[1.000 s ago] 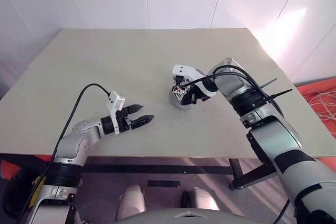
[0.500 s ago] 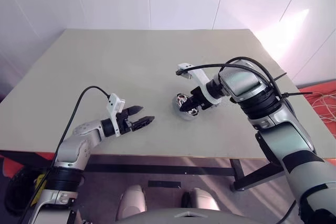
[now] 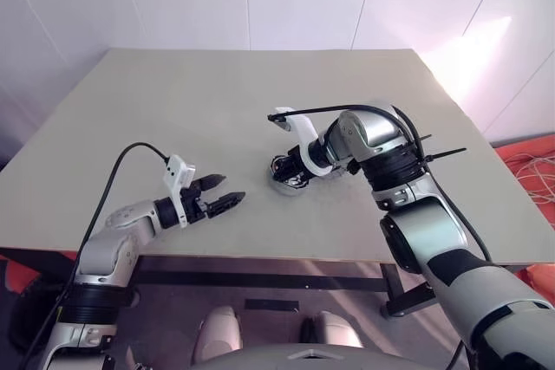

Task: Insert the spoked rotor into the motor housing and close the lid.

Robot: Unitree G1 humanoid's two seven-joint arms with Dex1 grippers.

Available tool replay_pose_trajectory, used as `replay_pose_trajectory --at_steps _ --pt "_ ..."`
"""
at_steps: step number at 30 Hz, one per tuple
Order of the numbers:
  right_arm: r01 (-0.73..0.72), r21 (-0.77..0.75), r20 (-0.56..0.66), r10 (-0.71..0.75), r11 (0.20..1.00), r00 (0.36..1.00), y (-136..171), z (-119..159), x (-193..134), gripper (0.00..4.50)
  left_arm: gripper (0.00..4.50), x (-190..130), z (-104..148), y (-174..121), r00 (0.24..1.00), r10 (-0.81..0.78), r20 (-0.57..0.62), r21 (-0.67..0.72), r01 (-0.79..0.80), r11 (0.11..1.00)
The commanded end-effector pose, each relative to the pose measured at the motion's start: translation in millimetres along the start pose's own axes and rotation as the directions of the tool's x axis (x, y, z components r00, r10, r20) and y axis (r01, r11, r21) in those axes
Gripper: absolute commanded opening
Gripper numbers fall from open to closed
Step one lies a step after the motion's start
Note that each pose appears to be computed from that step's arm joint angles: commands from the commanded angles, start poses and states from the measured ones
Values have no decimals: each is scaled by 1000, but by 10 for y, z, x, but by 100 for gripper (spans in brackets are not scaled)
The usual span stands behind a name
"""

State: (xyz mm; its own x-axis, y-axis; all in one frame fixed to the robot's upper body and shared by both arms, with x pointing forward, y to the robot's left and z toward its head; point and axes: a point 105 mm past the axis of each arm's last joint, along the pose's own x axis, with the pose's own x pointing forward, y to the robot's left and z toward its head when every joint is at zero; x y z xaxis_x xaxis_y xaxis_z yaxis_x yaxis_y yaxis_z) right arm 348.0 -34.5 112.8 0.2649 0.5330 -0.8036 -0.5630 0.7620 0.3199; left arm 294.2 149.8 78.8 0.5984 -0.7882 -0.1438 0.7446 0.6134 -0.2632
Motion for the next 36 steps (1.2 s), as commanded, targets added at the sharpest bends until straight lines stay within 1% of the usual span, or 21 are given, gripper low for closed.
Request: replay_pose_trajectory --at_steps 1,7,13,14,16,19,21,25,29,31,33,35,36 --pt "80 74 20 -82 994 996 -81 93 -25 2 450 -42 144 -24 999 2 36 44 -4 999" --pt "102 186 49 -113 977 992 -5 188 46 2 450 -50 142 -33 999 10 38 45 -12 999" --pt "104 190 72 -119 976 990 44 229 44 2 450 -45 142 -39 999 13 41 46 -15 999" --pt "104 180 75 -119 978 990 51 233 39 67 450 -42 141 -40 999 13 42 46 -15 999" --pt "108 168 80 -123 980 989 56 241 30 126 450 -35 136 -42 999 13 43 45 -15 999" --pt "142 157 87 -157 977 984 49 284 -5 228 450 -27 134 -46 999 11 43 43 -13 999" --pt "138 149 93 -153 979 984 80 327 -32 295 450 -23 135 -45 999 11 43 42 -13 999" --pt "76 120 135 -92 990 987 249 527 -174 295 450 -5 136 -42 999 7 42 41 -9 999" --pt "29 118 248 -58 993 967 355 816 -470 295 450 28 150 -38 999 -3 42 41 1 999" --pt "16 98 315 -46 995 948 362 948 -599 295 450 49 162 -34 999 -9 41 41 8 999" --pt "-19 41 420 0 999 908 354 1092 -742 295 450 69 176 -25 999 -15 40 40 13 999" --pt "-14 -38 514 31 999 857 250 1156 -869 295 450 85 194 -11 999 -18 41 42 16 999" --pt "11 -50 544 18 999 839 124 1135 -916 295 450 91 206 -1 999 -19 41 42 18 999"
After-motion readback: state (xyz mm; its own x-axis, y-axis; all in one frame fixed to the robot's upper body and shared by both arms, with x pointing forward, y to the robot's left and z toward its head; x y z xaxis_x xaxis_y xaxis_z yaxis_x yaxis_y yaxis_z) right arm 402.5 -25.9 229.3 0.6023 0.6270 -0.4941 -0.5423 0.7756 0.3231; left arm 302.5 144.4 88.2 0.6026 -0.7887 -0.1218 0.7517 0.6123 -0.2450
